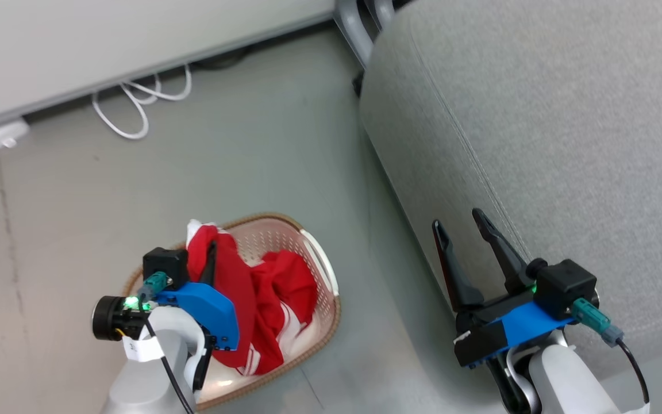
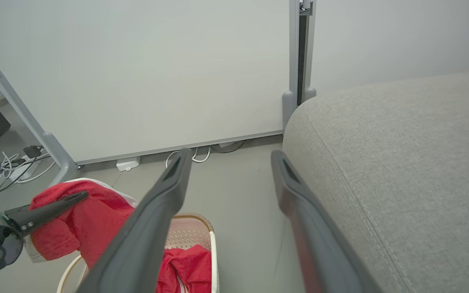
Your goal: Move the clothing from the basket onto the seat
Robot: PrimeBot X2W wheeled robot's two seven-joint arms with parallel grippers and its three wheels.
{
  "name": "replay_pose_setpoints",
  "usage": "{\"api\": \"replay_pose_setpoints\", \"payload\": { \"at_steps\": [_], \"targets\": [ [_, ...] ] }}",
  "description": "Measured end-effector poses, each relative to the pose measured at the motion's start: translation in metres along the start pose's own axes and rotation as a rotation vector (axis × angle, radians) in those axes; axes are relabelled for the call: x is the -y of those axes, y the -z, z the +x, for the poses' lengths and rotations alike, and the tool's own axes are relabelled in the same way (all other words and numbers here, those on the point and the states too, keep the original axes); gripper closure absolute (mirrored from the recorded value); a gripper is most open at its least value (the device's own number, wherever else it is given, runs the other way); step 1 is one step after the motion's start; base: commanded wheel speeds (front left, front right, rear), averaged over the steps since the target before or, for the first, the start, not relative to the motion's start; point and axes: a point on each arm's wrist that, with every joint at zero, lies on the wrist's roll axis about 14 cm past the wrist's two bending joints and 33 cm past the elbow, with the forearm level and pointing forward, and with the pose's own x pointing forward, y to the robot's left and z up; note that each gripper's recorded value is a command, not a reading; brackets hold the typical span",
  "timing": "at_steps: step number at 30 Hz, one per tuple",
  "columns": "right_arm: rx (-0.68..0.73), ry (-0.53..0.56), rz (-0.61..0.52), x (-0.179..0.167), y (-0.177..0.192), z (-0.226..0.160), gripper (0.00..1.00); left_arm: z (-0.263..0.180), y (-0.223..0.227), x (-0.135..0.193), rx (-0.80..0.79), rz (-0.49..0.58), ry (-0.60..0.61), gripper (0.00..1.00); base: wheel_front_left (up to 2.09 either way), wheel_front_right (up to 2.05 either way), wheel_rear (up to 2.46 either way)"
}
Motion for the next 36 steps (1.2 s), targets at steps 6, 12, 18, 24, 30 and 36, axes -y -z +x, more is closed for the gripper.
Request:
{"api": "replay_pose_setpoints", "payload": {
  "at_steps": [6, 12, 18, 24, 30, 36],
  "targets": [
    [0.037, -0.051, 0.008, -0.021, -0.013, -0.014, 0.0, -0.032, -0.048, 0.015, 0.153, 0.044, 0.023, 1.0, 0.0, 0.0, 0.0],
    [0.064, -0.099, 0.008, -0.039, -0.022, -0.022, 0.0, -0.059, -0.09, 0.03, 0.291, 0.103, 0.052, 1.0, 0.0, 0.0, 0.0],
    [0.074, -0.138, 0.008, -0.053, -0.028, -0.028, 0.0, -0.081, -0.125, 0.057, 0.41, 0.132, 0.113, 1.0, 0.0, 0.0, 0.0],
    [0.081, -0.159, 0.005, -0.061, -0.032, -0.034, 0.0, -0.097, -0.149, 0.079, 0.489, 0.143, 0.158, 1.0, 0.0, 0.0, 0.0],
    [0.073, -0.171, 0.002, -0.065, -0.03, -0.038, 0.0, -0.109, -0.174, 0.099, 0.548, 0.167, 0.193, 1.0, 0.0, 0.0, 0.0],
    [0.075, -0.19, -0.003, -0.072, -0.032, -0.04, 0.0, -0.12, -0.196, 0.117, 0.593, 0.172, 0.228, 1.0, 0.0, 0.0, 0.0]
  ]
}}
